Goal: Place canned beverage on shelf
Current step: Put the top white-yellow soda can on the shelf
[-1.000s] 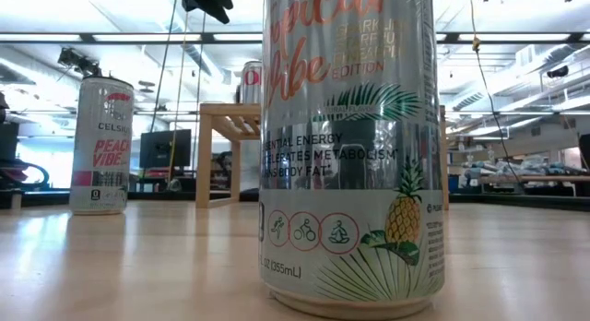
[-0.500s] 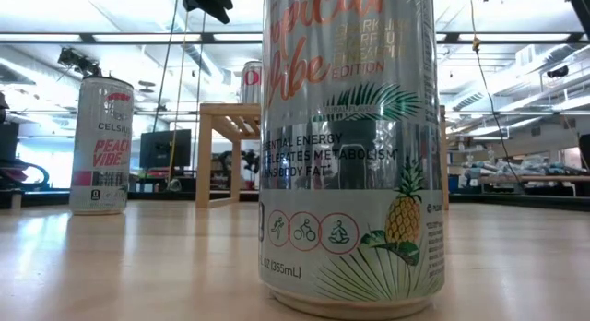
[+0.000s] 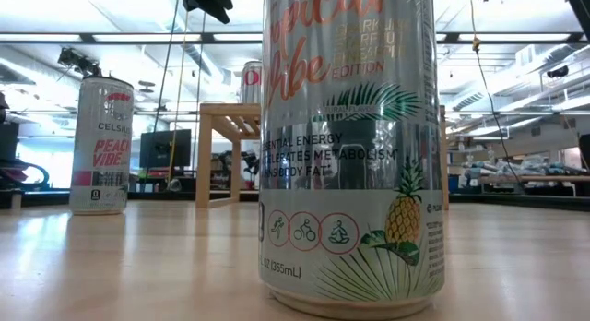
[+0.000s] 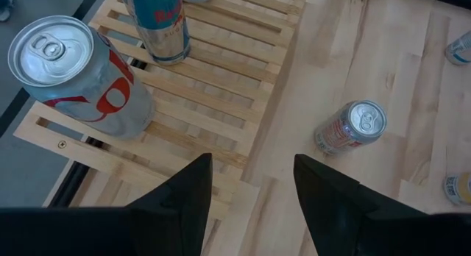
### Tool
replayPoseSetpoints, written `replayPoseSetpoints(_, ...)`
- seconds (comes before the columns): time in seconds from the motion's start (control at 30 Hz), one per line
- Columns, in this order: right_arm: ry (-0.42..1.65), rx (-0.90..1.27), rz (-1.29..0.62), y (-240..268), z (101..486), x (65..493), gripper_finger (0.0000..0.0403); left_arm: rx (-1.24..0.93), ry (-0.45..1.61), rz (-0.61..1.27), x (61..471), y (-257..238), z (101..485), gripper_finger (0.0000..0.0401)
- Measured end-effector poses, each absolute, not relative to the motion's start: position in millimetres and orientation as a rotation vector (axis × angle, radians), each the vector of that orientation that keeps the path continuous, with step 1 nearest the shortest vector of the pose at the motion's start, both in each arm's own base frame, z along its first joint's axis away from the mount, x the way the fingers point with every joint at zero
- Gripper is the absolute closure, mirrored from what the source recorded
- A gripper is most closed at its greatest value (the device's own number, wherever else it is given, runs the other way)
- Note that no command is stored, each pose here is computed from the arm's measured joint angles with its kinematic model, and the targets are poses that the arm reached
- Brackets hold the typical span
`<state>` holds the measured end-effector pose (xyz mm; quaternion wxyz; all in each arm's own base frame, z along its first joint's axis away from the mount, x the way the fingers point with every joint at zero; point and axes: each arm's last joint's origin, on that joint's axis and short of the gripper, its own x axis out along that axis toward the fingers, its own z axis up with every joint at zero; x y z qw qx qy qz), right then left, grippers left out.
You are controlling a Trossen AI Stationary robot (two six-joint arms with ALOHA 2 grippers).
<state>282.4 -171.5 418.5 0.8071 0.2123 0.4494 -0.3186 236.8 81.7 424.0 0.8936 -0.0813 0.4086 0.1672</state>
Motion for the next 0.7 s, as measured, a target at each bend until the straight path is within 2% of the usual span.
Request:
replayPoseSetpoints(0.53,0.961,0.462,-0.654,-170.7,418.6,282.5,0.0124,-0.169,0.847,0.347,236.8,81.7,424.0,0.0209)
replayPoseSetpoints(0.7,0.96,0.461,-0.654,-170.8,418.7,282.7,0.0109,-0.169,0.847,0.347,236.7,81.7,424.0,0.0209)
